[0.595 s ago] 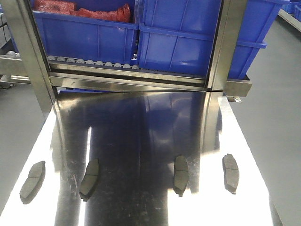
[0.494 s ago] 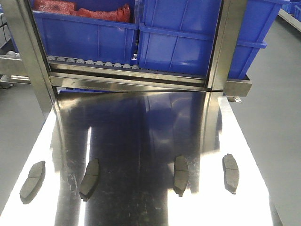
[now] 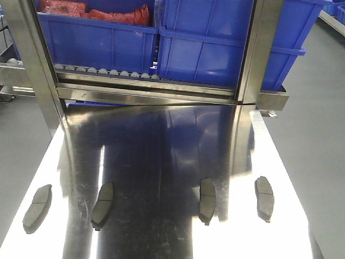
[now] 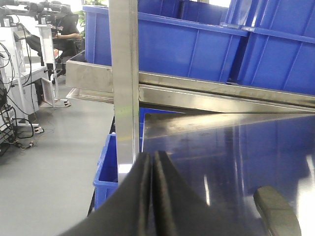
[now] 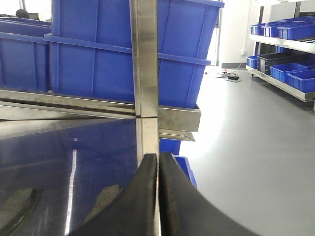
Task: Move and align brake pads A on conveyor
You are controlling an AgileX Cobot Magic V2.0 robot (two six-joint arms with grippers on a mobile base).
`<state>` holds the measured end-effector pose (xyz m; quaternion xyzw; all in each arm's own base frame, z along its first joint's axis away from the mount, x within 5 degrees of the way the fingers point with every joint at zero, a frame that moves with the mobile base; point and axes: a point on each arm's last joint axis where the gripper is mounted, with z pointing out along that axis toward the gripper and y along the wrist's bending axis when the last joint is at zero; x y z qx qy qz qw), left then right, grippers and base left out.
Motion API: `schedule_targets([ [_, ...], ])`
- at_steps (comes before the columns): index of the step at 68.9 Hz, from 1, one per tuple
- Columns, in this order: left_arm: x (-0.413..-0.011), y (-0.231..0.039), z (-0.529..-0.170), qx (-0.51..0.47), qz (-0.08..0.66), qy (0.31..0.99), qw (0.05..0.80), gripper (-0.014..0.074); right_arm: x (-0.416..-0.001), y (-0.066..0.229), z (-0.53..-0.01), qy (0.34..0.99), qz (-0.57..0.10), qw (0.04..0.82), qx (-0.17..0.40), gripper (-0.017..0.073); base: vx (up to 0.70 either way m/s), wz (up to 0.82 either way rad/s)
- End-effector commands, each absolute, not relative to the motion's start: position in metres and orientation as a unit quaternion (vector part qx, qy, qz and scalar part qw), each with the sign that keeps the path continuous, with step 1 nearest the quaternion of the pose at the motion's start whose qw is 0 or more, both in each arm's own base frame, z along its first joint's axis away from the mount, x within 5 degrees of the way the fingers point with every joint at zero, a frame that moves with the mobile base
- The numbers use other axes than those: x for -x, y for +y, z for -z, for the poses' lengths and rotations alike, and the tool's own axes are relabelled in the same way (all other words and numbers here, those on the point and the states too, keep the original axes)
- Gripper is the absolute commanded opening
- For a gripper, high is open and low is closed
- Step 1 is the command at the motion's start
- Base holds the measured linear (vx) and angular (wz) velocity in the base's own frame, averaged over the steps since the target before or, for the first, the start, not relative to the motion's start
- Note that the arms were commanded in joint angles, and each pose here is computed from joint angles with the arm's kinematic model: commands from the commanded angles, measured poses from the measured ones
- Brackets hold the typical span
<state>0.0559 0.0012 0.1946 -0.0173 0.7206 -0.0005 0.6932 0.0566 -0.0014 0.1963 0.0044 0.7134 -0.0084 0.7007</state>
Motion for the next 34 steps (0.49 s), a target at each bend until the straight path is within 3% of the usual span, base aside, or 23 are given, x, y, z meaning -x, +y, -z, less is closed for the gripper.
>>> schedule_targets([
  [1,-0.0563,0.0011,-0.1957,0.020,0.006,0.699,0.715,-0.0006,-0.0563,-0.0009,-0.1994,0.687,0.014,0.726,0.004,-0.0011,0.00,0.00],
  [34,-0.0563,0.0011,-0.1961,0.020,0.006,0.698,0.716,-0.0006,-0.0563,-0.0009,-0.1994,0.687,0.014,0.726,0.004,-0.0011,0.00,0.00],
])
